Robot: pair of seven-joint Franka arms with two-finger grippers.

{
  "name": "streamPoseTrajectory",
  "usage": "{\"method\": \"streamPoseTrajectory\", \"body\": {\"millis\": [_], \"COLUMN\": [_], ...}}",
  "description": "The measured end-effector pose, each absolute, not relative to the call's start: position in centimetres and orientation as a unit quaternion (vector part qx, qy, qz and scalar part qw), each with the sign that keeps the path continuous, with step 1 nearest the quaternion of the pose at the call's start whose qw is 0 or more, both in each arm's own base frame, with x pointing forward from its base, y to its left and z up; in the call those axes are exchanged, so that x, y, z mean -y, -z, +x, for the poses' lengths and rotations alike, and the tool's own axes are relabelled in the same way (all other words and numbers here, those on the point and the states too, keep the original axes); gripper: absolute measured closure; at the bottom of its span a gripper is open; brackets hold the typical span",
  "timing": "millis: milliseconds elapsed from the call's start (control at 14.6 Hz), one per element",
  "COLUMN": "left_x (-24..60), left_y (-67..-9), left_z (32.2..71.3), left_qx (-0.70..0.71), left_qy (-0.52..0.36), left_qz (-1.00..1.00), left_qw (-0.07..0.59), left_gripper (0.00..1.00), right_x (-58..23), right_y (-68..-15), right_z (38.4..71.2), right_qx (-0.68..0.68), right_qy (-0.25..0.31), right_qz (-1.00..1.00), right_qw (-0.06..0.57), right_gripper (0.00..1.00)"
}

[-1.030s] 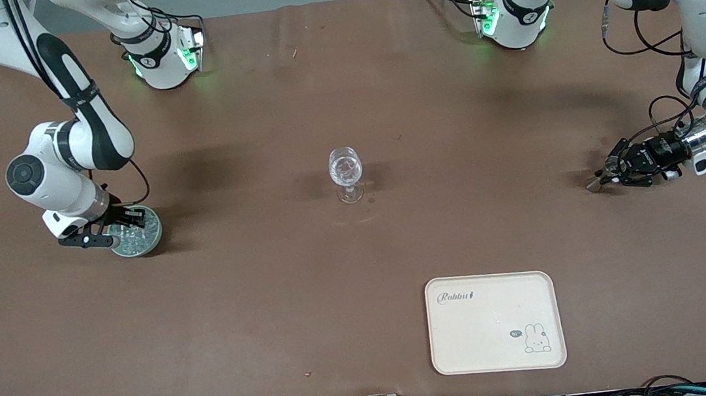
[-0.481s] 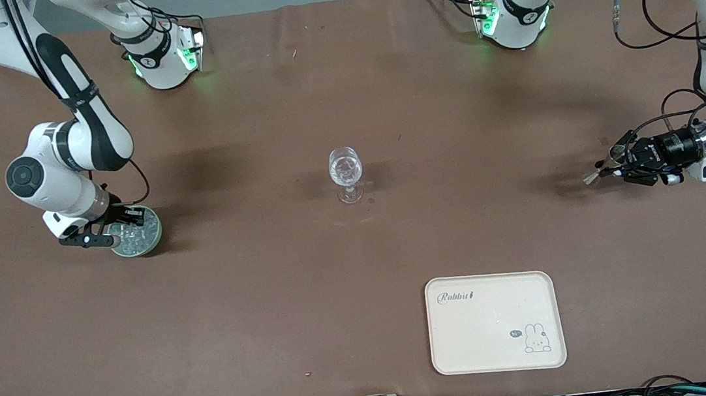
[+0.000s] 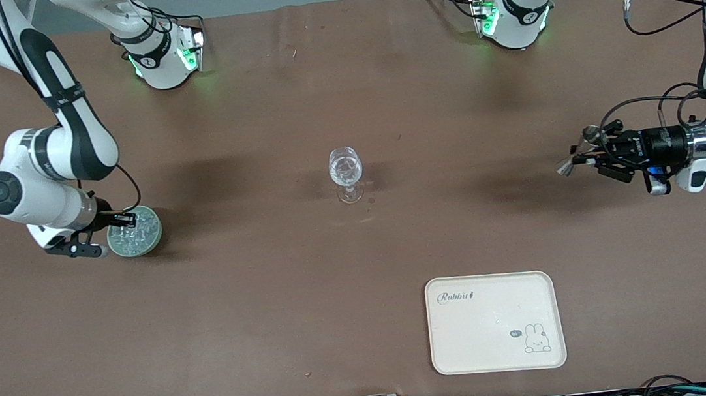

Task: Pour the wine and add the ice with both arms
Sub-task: 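Lift the jigger with the left gripper while the right gripper lifts the ice, then carry the jigger over the wine glass with the left gripper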

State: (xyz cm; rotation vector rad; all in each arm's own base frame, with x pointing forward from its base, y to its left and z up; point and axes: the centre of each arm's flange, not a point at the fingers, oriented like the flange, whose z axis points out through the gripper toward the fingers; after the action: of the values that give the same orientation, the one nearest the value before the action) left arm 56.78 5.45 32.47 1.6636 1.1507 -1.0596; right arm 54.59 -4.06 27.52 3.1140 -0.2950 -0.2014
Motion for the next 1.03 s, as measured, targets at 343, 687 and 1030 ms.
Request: {"method": "streamPoseTrajectory", "body": {"millis": [343, 687, 1030], "left_x": [7.3, 18.2, 26.4], "left_y": [-37.3, -38.4, -38.4], "left_z": [57.7, 55.9, 53.7], "left_qx": [-0.47, -0.503, -0.547], "left_qy": [0.398, 0.375, 0.353], "left_qz": [0.708, 0.714, 0.708], "left_qw": [0.347, 0.31, 0.275], "left_gripper": [0.78, 0.78, 0.78], "right_x": [5.0, 6.8, 6.0], "right_y": [-38.2, -52.0, -61.2], "right_z": [56.6, 57.5, 56.8], "right_qx": [0.105, 0.117, 0.109], "right_qy": [0.012, -0.002, 0.001], "right_qz": [0.994, 0.993, 0.994], "right_qw": [-0.004, -0.009, -0.01], "right_gripper": [0.78, 0.78, 0.78]}}
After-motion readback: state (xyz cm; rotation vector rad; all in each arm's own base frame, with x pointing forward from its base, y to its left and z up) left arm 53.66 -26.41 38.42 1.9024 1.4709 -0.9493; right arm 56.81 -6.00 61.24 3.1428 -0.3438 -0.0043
